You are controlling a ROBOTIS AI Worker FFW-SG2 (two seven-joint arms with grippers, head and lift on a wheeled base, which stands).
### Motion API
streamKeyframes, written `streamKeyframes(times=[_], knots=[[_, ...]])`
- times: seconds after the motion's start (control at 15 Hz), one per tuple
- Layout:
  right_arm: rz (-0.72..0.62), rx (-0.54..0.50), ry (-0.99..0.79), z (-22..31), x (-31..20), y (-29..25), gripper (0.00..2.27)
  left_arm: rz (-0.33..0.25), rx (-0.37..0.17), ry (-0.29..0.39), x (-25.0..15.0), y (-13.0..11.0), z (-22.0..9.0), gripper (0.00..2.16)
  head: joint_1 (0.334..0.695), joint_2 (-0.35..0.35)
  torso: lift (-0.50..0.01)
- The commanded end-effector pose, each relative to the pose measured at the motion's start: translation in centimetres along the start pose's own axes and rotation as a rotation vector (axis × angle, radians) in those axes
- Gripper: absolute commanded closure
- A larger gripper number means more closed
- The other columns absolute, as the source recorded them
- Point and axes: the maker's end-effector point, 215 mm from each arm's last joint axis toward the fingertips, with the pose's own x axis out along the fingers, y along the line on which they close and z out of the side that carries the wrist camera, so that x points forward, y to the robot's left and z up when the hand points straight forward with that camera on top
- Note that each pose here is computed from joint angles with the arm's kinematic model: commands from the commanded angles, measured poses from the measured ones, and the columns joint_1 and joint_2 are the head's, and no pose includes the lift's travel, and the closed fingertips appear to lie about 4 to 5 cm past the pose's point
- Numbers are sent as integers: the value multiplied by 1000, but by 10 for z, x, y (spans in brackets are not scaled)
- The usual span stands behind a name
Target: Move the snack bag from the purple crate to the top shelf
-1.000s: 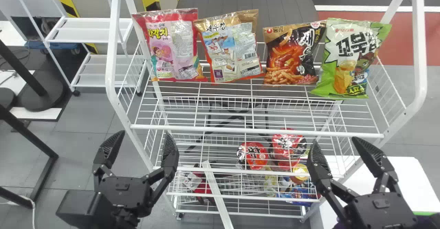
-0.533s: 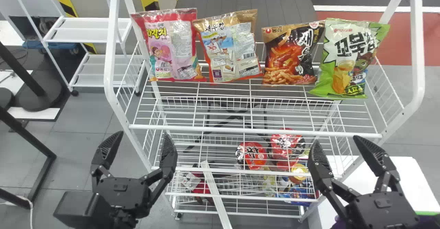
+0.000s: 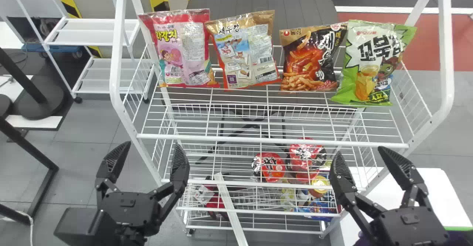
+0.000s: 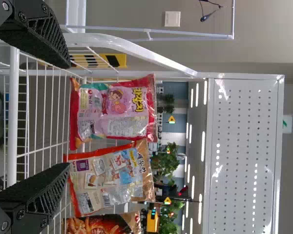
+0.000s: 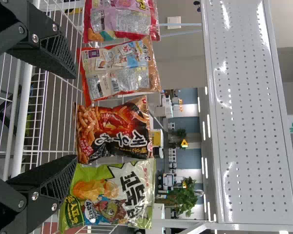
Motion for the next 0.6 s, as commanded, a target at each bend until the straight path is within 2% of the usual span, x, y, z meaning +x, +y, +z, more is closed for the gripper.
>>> streamKeyframes(times=[0.0,0.53], knots=[[1,-2,-1,0,0,0,299,0,0,0,0,0,0,103,695,16,0],[1,-4,-4,0,3,-1,299,2,0,-3,0,1,1,103,695,15,0]])
